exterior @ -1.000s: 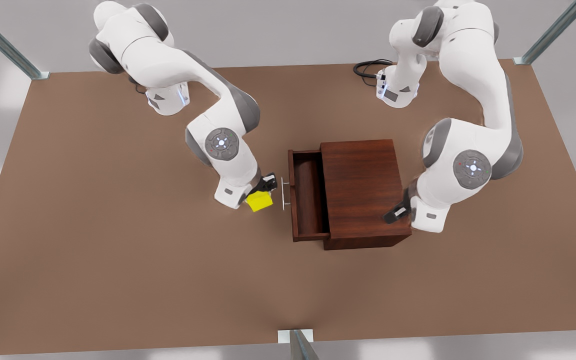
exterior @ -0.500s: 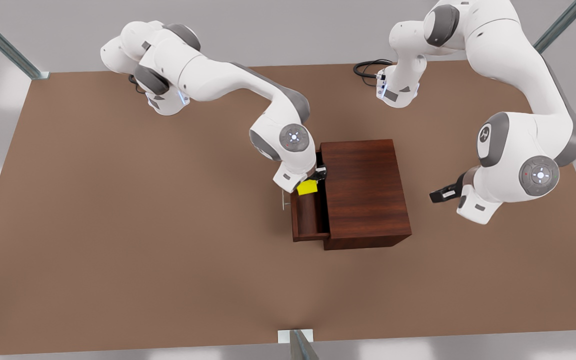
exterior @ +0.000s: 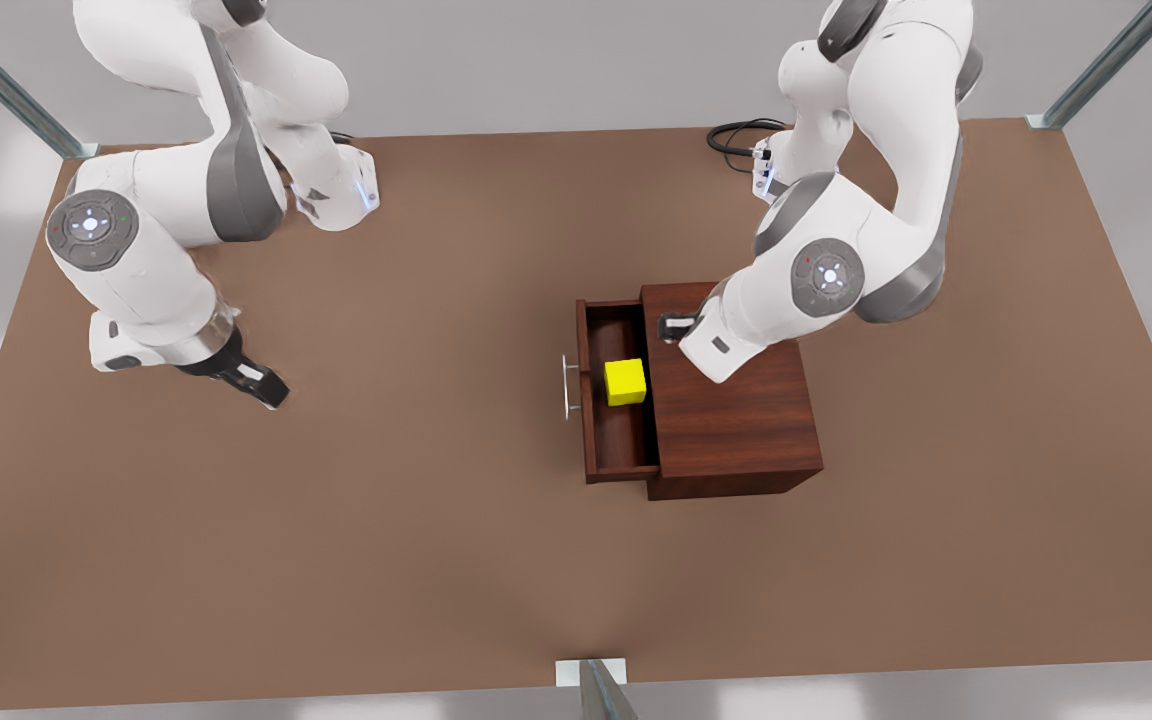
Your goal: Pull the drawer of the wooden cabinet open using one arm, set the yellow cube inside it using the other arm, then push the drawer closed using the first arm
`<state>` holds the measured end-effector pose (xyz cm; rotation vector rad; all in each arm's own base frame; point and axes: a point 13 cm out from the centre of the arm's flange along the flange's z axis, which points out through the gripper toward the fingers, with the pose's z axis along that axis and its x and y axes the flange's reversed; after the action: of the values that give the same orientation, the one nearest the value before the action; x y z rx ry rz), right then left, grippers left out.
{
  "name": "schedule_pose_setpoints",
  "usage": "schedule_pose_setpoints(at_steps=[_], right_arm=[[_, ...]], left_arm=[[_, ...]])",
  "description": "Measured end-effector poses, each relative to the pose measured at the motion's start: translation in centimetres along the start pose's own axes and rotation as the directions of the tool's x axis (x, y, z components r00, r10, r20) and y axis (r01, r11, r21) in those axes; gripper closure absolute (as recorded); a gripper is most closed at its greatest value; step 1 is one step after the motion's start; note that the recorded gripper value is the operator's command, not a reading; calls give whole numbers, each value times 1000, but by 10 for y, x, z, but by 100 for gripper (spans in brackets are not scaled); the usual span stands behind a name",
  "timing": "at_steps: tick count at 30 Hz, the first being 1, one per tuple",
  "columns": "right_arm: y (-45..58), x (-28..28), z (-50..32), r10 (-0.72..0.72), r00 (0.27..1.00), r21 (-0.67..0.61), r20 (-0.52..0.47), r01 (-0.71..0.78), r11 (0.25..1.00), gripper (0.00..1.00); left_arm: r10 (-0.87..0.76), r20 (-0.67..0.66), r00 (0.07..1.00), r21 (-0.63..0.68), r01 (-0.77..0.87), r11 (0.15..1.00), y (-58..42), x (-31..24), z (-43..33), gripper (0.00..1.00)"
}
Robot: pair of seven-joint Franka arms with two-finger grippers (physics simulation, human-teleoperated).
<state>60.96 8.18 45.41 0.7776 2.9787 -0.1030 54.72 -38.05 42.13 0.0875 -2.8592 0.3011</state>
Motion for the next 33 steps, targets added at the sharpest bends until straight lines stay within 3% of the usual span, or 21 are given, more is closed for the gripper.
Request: schedule_pose_setpoints(at_steps=[5,12,18,23,33], right_arm=[[-5,0,9,-132,991,-12,-27,132,991,0],[11,-6,1,-298,954,-39,-6,298,954,0],[14,-5,1,-381,925,-69,-13,379,923,0],[17,-2,2,-437,899,-76,-12,435,897,0],[18,-1,2,-506,863,-79,-7,504,860,0]], left_arm=[[-313,69,947,190,296,936,-106,-30,67,79],[-708,63,703,377,640,669,-176,-57,142,79],[-899,-25,438,315,856,409,-157,-57,237,79],[-966,-49,253,295,928,228,-143,-60,257,79],[-999,-48,-5,224,975,-16,-123,-50,278,79]])
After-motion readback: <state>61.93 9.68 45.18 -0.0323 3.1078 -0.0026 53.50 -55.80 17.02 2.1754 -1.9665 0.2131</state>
